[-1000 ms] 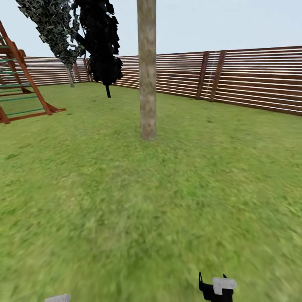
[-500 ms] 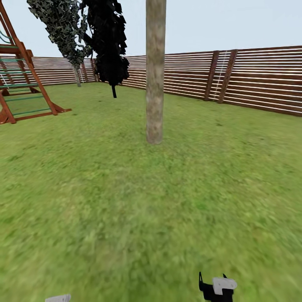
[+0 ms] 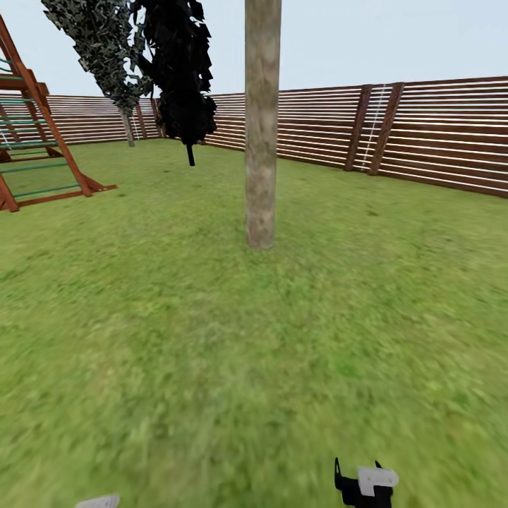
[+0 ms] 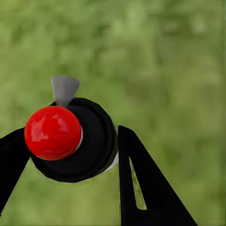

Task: In the garden, pick up the pesticide atomizer on the floor and spray pesticide onto both trees until each tree trunk is fully covered.

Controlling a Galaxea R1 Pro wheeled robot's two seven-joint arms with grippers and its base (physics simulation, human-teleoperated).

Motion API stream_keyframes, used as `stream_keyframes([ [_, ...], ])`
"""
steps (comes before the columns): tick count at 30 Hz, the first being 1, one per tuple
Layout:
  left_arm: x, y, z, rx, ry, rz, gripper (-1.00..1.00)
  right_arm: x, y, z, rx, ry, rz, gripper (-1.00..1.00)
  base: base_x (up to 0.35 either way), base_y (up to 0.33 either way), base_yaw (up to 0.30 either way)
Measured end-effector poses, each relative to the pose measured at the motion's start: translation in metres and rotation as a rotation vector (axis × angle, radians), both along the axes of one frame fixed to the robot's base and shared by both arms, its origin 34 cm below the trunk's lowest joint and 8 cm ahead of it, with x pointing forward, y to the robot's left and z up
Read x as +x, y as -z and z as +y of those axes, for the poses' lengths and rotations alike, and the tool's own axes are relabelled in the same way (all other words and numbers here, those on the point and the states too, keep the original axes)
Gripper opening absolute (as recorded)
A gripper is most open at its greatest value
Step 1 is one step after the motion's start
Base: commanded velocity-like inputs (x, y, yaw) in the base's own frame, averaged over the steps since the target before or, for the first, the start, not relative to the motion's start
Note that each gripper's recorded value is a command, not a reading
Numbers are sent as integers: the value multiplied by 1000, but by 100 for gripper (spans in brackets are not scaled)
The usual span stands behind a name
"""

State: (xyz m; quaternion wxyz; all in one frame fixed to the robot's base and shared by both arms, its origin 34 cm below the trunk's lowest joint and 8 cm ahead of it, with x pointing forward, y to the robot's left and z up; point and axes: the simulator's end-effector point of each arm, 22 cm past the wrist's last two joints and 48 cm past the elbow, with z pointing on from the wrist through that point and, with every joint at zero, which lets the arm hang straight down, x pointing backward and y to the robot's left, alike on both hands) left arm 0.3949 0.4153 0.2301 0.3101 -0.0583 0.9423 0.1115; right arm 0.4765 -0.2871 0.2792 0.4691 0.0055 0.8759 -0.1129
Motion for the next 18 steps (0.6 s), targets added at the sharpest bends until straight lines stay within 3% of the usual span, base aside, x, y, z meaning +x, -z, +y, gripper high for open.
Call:
stream_keyframes([
  [18,0,0,0,0,0,0,-100,0,0,0,0,0,0,100,339,0,0],
])
